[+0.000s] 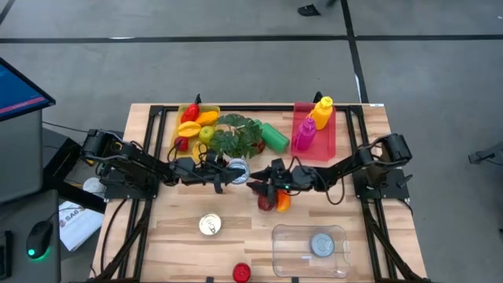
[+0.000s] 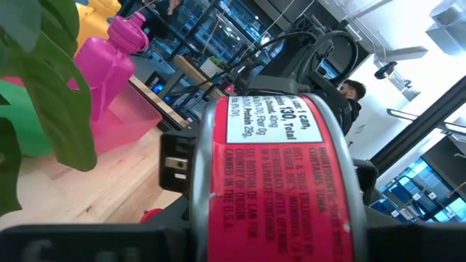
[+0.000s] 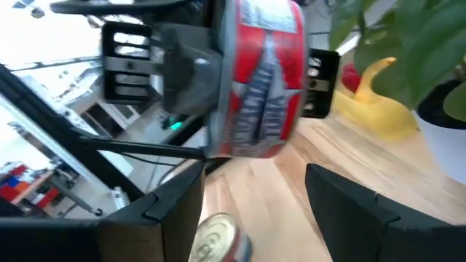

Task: Pick & Place Food Item
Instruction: Put the red tuna can into the transparent bin

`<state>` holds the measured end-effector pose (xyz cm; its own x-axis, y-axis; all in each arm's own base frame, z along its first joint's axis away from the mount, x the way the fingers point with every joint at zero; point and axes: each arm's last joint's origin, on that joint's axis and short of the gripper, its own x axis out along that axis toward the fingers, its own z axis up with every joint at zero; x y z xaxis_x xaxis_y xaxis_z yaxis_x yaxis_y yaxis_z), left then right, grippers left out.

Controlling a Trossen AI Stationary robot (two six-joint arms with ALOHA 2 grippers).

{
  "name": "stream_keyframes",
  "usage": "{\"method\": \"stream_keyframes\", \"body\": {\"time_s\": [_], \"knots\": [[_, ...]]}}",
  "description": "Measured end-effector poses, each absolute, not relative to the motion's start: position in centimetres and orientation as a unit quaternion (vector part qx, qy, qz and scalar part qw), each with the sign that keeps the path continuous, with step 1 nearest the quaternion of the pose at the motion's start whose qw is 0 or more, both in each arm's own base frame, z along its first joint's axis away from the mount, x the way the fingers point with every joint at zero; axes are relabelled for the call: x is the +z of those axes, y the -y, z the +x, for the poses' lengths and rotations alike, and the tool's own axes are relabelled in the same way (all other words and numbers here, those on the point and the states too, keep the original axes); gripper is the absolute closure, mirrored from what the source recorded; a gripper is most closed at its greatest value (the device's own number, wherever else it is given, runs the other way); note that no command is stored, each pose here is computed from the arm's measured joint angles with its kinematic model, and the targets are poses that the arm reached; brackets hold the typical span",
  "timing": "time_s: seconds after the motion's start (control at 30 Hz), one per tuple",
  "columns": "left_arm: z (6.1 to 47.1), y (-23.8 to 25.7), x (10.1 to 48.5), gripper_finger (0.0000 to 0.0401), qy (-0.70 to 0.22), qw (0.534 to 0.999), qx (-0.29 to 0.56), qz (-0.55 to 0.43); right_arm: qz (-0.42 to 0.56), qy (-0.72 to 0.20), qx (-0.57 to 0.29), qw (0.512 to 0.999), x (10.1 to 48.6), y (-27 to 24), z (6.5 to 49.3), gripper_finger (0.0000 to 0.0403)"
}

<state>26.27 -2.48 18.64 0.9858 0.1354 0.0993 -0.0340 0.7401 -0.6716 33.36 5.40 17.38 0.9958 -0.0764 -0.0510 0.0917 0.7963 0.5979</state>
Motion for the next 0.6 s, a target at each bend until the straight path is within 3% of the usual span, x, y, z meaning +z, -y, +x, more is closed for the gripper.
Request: {"method": "stream_keyframes", "body": {"time_s": [0.6], "knots": [[26.3,2.5,18.6,0.0283,0.069,0.931,0.046,-0.356,0.286,-0.031,-0.013,0.958,18.6,-4.9,35.8,0.0165]]}}
